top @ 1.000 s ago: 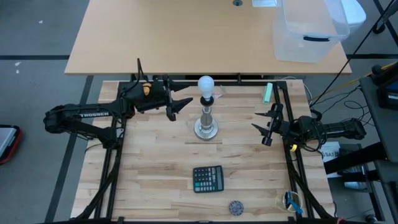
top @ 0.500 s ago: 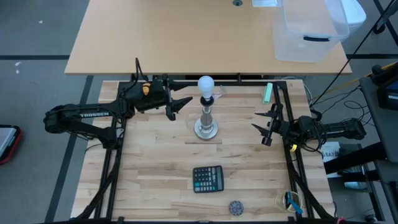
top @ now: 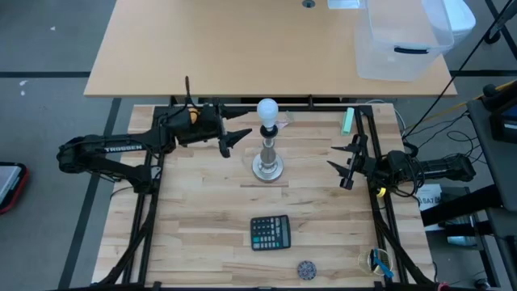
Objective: Screw lightbulb
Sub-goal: Insert the light bulb into the lamp
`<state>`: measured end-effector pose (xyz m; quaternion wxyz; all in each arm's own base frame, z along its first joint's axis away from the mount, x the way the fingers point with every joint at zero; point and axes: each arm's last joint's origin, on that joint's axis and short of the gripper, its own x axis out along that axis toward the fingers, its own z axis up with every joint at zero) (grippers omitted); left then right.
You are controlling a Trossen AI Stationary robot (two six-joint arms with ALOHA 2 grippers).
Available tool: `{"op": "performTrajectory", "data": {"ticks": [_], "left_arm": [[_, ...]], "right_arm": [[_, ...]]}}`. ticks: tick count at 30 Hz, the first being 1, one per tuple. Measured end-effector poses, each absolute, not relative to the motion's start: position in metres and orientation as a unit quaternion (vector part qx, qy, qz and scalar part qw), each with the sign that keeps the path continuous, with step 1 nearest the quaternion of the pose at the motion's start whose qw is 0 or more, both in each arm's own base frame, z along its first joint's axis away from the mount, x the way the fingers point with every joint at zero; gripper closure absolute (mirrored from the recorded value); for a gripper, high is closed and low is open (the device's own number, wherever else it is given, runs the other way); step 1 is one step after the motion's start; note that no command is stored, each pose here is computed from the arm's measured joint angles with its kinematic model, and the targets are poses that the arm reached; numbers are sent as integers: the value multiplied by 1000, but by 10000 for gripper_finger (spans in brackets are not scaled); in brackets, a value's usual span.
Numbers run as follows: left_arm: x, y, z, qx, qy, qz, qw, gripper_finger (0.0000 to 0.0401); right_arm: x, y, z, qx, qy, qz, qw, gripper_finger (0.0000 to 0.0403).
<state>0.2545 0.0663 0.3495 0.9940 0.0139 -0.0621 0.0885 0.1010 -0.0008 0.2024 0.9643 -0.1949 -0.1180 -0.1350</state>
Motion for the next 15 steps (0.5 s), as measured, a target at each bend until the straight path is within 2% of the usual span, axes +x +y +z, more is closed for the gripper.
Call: {"op": "performTrajectory", "data": {"ticks": [4,15], "left_arm": [[253,72,349,41,-58,102,992,99],[245,95,350,28,-60,134,989,99]], "right_arm": [[101,-1,202,-185,-118,-132,967,190],[101,-1,203,-106,-133,-122,978,190]]}}
